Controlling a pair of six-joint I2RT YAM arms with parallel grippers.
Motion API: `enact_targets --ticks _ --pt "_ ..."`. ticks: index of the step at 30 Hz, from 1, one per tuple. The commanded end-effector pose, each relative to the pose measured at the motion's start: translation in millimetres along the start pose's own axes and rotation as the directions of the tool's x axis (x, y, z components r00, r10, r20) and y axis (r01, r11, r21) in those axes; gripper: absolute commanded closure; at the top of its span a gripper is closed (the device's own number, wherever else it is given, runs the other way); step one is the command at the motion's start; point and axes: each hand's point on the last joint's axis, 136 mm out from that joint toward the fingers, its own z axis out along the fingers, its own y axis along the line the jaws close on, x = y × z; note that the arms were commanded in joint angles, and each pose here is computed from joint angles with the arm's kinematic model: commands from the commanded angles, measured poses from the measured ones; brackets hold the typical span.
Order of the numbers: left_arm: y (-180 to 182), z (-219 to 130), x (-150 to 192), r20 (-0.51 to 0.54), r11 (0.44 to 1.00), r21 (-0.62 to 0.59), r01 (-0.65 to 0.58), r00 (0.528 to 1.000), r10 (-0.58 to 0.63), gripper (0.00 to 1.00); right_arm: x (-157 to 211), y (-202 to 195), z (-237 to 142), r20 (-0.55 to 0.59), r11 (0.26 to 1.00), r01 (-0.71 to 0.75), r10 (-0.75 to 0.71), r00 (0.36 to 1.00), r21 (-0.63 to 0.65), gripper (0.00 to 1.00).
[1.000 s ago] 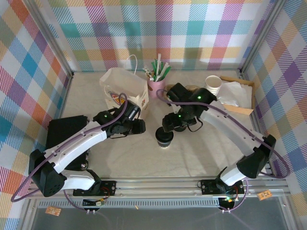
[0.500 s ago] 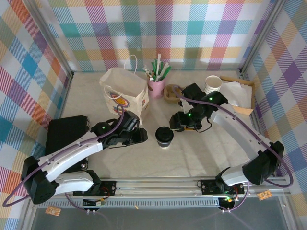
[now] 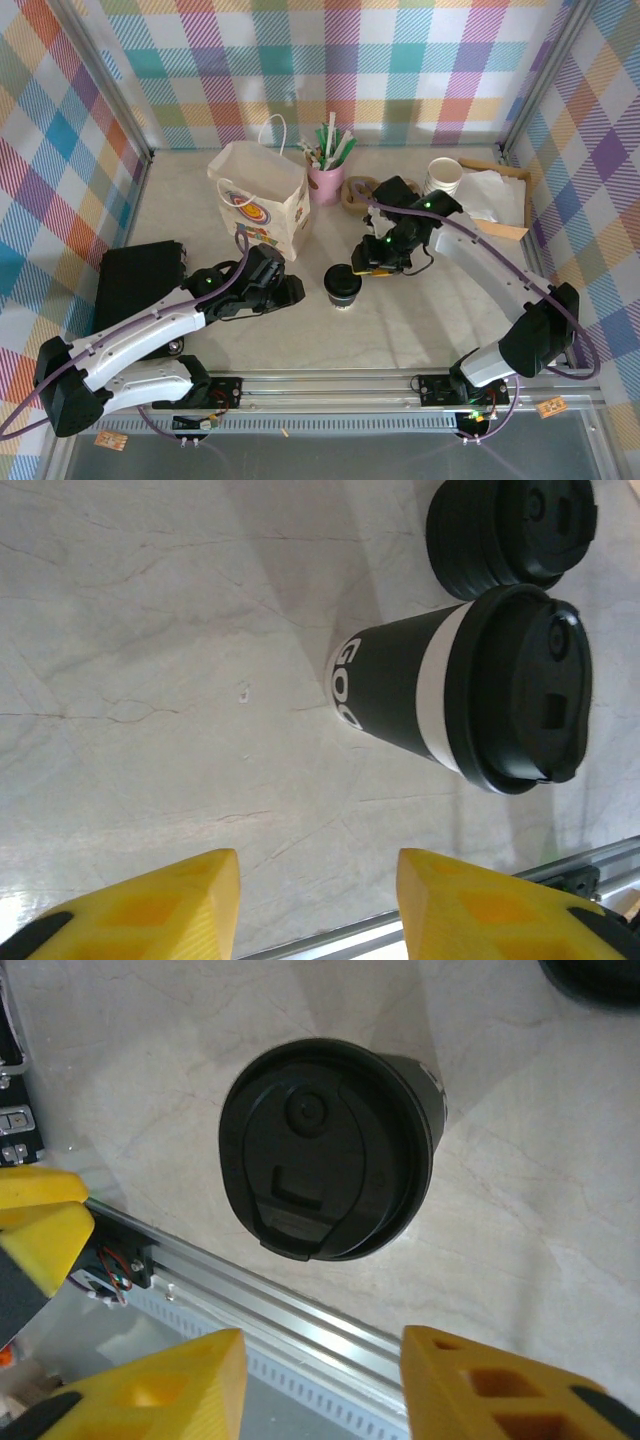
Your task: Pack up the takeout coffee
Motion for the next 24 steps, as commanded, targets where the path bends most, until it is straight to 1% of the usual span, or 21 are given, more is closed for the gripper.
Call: enact_targets --ticks 1,2,7,11,14,16,19,24 --pt "-8.9 3.2 8.5 -0.022 0.999 0.042 -0.005 1.0 0.006 0.6 3.7 1.4 9.2 -0.035 0.999 -0.005 0.004 0.999 -0.035 0.68" --pt "-9.1 5.6 11.0 -0.026 0.999 0.046 -0.004 1.0 0.005 0.6 4.0 1.3 11.4 -0.041 0.999 -0.005 0.003 0.999 -0.037 0.72" --pt "-11.6 13.8 18.7 -0.041 0.999 0.046 -0.024 0.999 0.026 0.6 5.3 -1.4 19.9 -0.067 0.999 -0.013 0.011 0.998 -0.036 0.69" --pt "-25.0 20.5 15.6 -0.03 0.994 0.103 -0.04 0.999 0.043 0.62 6.1 -2.4 24.5 -0.065 0.998 -0.028 0.025 0.998 -0.048 0.69" --pt "-34.7 23.8 15.0 -0.033 0.989 0.139 -0.058 0.997 0.063 0.64 6.5 -2.2 26.9 -0.073 0.998 -0.045 0.041 0.996 -0.053 0.63" --pt "-38.3 24.7 16.1 -0.045 0.986 0.145 -0.076 0.996 0.084 0.63 5.8 -1.4 26.8 -0.071 0.997 -0.05 0.046 0.996 -0.056 0.62" --pt "-37.2 25.2 18.7 -0.058 0.985 0.139 -0.103 0.992 0.112 0.63 2.6 -0.3 24.4 -0.058 0.998 -0.045 0.042 0.997 -0.052 0.59" --pt "-31.1 23.2 21.1 -0.059 0.985 0.129 -0.112 0.991 0.12 0.63 -1.4 -1.4 14.1 -0.037 1.0 -0.019 0.018 0.999 -0.016 0.55"
